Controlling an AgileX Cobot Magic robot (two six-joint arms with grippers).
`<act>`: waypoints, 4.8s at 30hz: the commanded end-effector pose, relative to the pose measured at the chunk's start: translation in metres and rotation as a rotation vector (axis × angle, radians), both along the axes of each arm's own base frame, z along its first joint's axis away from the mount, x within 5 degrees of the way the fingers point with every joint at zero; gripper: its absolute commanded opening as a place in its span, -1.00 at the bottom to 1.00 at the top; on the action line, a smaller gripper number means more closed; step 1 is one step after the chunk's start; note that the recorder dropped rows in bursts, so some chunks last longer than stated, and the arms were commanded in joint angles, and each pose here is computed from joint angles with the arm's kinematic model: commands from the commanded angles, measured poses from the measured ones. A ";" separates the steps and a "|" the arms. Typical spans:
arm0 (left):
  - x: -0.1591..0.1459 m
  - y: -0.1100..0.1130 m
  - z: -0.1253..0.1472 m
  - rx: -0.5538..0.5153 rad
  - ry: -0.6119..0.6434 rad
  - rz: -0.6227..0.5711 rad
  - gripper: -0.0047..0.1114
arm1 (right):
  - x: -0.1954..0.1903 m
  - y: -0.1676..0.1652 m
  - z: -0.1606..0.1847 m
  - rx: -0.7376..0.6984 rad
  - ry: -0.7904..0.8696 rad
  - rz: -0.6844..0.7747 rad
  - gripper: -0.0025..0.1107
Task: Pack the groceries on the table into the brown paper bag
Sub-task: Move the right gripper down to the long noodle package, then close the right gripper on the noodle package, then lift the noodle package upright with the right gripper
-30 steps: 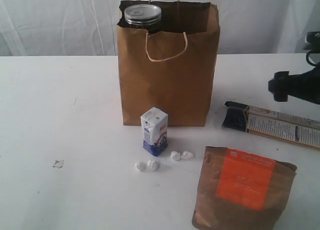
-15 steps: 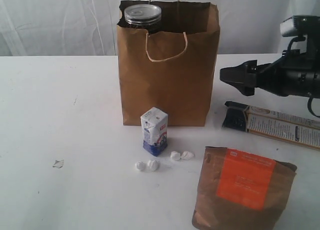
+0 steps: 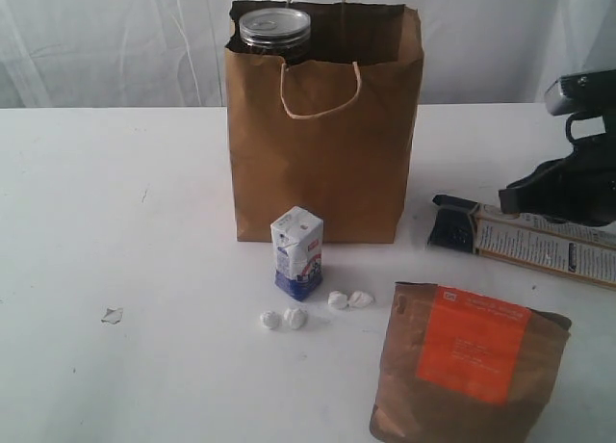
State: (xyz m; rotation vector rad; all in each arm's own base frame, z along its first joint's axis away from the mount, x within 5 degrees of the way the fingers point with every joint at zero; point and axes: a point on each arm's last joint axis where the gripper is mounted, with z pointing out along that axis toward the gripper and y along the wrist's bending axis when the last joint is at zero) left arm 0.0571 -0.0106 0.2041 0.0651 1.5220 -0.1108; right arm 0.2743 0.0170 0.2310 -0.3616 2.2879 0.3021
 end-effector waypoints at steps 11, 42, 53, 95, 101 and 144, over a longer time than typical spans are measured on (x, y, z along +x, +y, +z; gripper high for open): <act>0.000 -0.001 -0.001 0.024 0.000 -0.008 -0.92 | 0.024 -0.062 0.039 -0.391 0.669 0.006 -0.96; 0.000 -0.001 -0.001 0.024 0.000 -0.006 -0.92 | 0.104 -0.055 -0.042 -0.503 0.592 0.220 0.79; 0.000 -0.001 -0.001 0.024 0.000 -0.019 -0.92 | 0.108 -0.060 -0.055 -0.667 0.550 0.485 0.79; -0.001 -0.002 -0.001 0.024 0.000 -0.037 -0.92 | 0.127 -0.045 -0.071 -0.487 0.432 0.301 0.79; -0.001 -0.002 -0.001 0.024 0.000 -0.037 -0.92 | 0.129 -0.048 -0.093 -0.545 0.468 0.389 0.79; -0.001 -0.002 -0.001 0.024 0.000 -0.037 -0.92 | 0.131 -0.060 -0.056 -0.187 0.615 0.225 -0.96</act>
